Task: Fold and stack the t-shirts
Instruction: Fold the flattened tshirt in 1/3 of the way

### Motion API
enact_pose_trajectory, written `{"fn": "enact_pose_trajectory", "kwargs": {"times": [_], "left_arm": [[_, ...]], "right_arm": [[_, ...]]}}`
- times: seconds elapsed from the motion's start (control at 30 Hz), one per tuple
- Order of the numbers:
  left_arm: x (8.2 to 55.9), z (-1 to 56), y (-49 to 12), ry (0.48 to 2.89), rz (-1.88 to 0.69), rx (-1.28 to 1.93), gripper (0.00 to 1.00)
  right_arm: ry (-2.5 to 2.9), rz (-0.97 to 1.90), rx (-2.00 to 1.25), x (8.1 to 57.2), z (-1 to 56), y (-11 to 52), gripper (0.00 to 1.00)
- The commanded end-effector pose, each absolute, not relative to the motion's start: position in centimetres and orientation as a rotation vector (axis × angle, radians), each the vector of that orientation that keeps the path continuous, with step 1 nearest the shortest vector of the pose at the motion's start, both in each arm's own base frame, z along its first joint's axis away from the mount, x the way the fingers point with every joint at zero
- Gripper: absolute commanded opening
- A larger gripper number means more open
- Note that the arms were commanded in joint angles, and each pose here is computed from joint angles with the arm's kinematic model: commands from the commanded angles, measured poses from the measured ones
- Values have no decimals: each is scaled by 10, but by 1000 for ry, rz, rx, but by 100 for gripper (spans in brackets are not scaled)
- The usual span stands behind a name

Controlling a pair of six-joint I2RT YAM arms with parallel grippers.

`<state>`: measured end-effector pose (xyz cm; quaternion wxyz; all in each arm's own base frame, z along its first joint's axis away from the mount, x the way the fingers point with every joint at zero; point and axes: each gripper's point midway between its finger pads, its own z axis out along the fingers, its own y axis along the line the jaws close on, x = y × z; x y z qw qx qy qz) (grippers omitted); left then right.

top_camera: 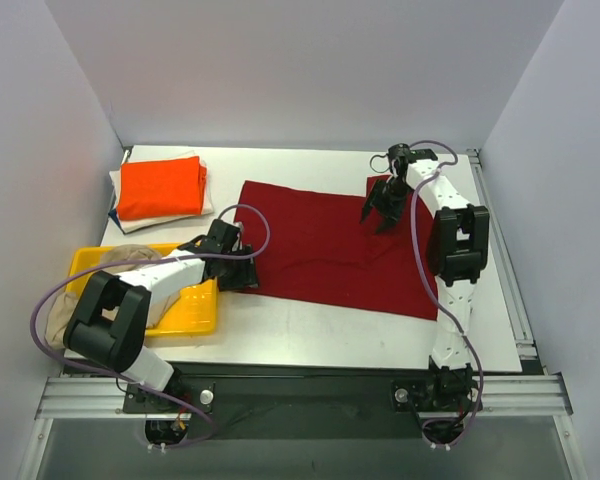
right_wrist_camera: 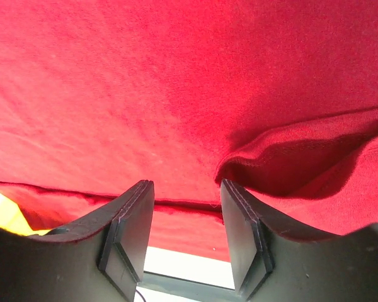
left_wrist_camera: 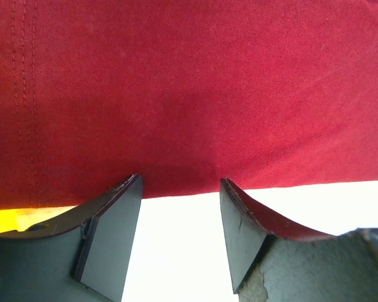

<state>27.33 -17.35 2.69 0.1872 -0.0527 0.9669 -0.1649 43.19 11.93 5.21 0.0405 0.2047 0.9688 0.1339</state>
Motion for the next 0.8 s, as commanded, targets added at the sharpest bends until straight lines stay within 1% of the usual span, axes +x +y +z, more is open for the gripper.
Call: {"fn": "enact_pose_trajectory", "kwargs": {"times": [0.0, 0.17, 0.2, 0.3, 0.37, 0.4, 0.43, 0.53, 0.67, 0.77], "left_arm": [[269, 27, -168, 2722, -444, -166, 63], [275, 38, -169, 2686, -451, -171, 63], [280, 46, -171, 2667, -460, -173, 63], [291, 68, -176, 2607, -491, -165, 63], [296, 79, -179, 2588, -503, -162, 63], [298, 84, -180, 2577, -513, -159, 63], [303, 94, -184, 2559, -534, -152, 63], [313, 110, -193, 2515, -572, -136, 63], [327, 117, -204, 2475, -614, -111, 63], [336, 108, -211, 2473, -633, -101, 63]], "right_arm": [[2890, 434, 569, 434, 99, 122, 47], [2817, 461, 535, 436, 127, 121, 48], [2797, 472, 525, 434, 137, 121, 48], [2803, 476, 524, 417, 141, 121, 48], [2842, 450, 533, 399, 130, 118, 48], [2833, 433, 531, 393, 134, 114, 48], [2875, 407, 534, 380, 120, 112, 48], [2877, 337, 538, 361, 117, 100, 48], [2929, 271, 559, 327, 92, 87, 48], [2943, 257, 583, 316, 79, 81, 48]]}}
